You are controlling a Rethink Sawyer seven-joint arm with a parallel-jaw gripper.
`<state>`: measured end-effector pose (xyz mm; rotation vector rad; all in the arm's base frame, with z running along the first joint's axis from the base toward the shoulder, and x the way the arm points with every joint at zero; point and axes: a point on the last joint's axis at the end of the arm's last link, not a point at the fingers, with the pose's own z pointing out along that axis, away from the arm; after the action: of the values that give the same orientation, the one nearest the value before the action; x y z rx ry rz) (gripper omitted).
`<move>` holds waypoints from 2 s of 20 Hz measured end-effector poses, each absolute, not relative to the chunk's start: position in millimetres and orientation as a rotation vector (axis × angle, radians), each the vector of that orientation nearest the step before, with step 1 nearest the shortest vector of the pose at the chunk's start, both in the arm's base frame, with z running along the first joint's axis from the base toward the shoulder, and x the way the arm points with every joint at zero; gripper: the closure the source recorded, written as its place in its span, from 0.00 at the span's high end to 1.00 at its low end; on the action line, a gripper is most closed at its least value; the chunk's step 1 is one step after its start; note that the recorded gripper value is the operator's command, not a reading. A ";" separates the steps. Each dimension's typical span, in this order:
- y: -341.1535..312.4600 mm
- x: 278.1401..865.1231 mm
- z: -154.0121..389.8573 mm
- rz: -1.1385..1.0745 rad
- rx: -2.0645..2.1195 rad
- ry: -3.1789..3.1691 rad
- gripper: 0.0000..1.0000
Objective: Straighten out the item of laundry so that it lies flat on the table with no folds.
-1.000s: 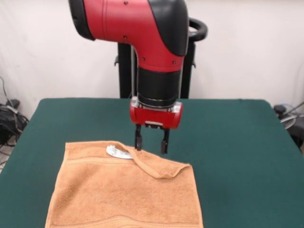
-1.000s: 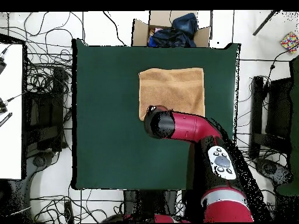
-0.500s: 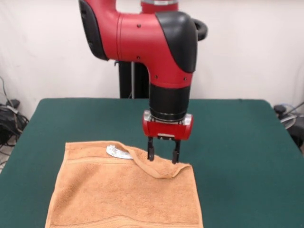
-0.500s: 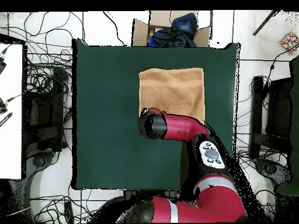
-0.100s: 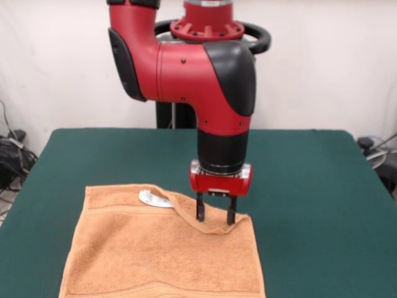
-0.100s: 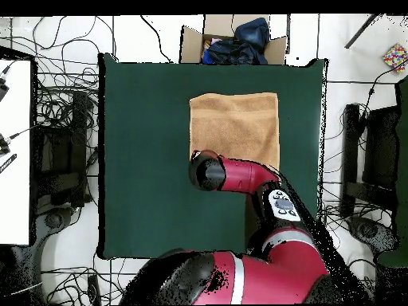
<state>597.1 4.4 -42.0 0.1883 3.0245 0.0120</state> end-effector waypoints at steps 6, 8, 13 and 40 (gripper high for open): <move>5.4 596.0 -48.7 0.015 0.189 3.015 1.00; 5.4 596.1 -49.0 0.015 0.189 3.013 1.00; 5.3 596.6 -49.8 0.015 0.189 3.013 1.00; 5.2 599.1 -22.2 0.002 0.178 2.987 0.00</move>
<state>599.1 5.2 -22.2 0.1783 2.9871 0.0018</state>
